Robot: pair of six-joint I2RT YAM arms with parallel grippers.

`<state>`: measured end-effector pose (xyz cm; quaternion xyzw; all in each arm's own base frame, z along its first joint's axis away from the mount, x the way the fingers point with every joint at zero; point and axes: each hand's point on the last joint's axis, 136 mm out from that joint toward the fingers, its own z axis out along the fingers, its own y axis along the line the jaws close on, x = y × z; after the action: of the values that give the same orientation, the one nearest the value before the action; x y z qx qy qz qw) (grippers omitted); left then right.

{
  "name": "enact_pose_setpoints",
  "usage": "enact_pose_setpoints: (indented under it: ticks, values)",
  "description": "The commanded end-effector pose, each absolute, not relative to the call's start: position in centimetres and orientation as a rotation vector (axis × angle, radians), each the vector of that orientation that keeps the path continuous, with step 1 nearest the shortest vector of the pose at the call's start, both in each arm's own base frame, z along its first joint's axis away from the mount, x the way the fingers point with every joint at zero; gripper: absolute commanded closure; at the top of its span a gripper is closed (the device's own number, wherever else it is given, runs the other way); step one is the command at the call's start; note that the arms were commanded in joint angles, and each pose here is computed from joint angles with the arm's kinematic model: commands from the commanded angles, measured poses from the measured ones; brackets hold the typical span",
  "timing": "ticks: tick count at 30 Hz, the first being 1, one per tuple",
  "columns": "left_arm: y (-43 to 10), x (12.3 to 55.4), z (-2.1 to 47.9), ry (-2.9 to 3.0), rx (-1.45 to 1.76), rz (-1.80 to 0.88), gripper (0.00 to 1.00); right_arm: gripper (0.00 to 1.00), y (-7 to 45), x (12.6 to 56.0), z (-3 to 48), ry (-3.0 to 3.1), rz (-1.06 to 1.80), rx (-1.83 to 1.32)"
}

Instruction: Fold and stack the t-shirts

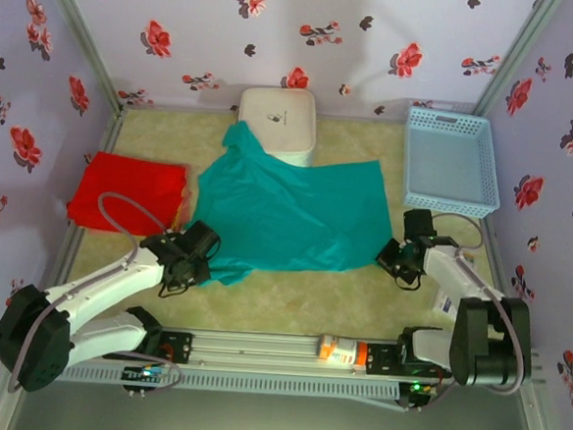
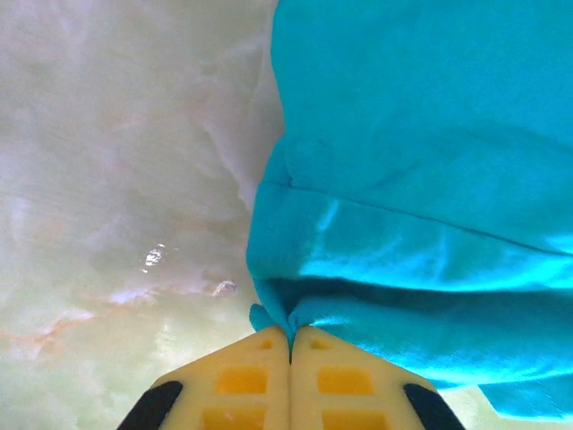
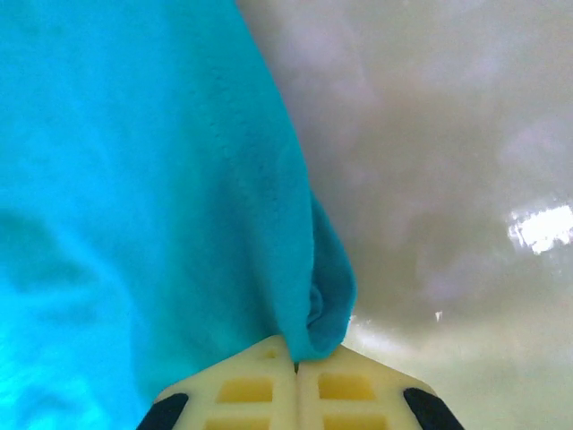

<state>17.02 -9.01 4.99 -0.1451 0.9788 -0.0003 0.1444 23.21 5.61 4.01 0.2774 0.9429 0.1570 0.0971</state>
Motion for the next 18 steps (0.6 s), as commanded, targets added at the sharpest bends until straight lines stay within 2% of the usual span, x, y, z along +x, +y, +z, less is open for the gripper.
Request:
enact_pose_setpoints:
  ticks: [1, 9, 12, 18]
  values:
    - [-8.0, 16.3, 6.7, 2.854, -0.354, 0.091, 1.0, 0.98, 6.9, 23.0, 8.0, 2.787, 0.573, 0.777]
    - [-8.1, 16.9, 7.9, 2.858, -0.31, 0.106, 1.0, 1.0, 8.1, 29.8, 12.5, 2.707, 0.662, 0.715]
    - [-8.4, 17.0, 7.6, 2.866, -0.302, 0.1, 1.0, 1.0, 8.1, 32.5, 12.1, 2.703, 0.648, 0.708]
    - [-8.5, 17.2, 7.1, 2.869, -0.284, 0.101, 1.0, 1.0, 10.5, 38.6, 10.4, 2.704, 0.818, 0.726]
